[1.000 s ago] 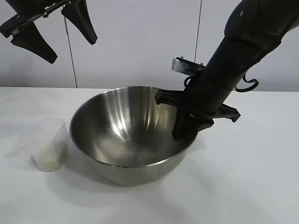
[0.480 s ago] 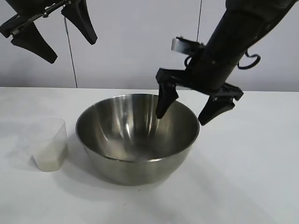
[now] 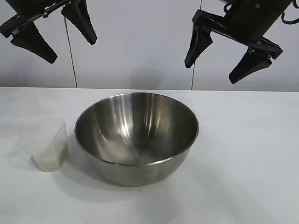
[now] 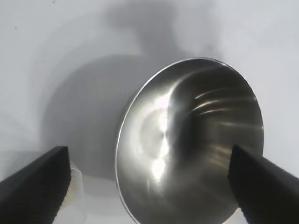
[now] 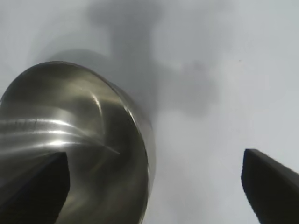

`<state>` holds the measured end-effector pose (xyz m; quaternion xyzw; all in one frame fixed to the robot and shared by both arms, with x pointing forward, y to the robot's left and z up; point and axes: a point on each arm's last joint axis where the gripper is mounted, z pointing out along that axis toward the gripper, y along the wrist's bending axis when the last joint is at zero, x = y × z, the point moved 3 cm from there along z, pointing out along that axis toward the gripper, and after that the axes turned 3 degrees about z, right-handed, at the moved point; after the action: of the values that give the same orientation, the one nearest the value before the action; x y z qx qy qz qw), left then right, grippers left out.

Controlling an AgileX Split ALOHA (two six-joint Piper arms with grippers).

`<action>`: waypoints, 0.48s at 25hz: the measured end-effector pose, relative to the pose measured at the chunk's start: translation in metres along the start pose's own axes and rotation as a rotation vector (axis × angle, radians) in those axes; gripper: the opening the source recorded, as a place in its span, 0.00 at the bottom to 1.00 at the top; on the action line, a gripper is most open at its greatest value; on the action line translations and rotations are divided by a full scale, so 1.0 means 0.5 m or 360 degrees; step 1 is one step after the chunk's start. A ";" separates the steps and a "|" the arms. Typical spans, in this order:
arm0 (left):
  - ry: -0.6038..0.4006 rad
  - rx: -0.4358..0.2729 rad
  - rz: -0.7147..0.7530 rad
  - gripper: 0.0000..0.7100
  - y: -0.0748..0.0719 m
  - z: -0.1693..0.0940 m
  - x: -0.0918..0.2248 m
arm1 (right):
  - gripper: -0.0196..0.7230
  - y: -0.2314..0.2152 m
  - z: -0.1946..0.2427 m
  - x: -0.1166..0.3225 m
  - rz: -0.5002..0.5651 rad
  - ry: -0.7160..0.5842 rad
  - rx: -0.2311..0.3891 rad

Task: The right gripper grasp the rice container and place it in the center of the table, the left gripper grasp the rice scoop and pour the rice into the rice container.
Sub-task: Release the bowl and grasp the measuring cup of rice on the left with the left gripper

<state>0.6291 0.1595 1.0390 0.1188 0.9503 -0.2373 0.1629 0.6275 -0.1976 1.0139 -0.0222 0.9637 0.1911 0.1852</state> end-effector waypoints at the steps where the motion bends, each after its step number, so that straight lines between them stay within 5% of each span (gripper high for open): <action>1: 0.0000 0.0000 0.0000 0.93 0.000 0.000 0.000 | 0.96 -0.003 -0.001 -0.001 0.0011 -0.0004 -0.0007; 8: 0.0004 0.0001 0.0000 0.93 0.000 0.000 0.001 | 0.96 -0.003 -0.004 -0.005 0.0030 -0.0021 -0.0039; 12: 0.0138 -0.0046 0.0052 0.93 0.007 -0.001 0.021 | 0.96 -0.003 -0.004 -0.006 0.0031 -0.0026 -0.0039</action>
<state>0.6205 0.1645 1.0342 0.1419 0.9577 -0.2154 0.1273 0.6295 -0.2000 1.0162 -0.0136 0.9599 0.2048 0.1909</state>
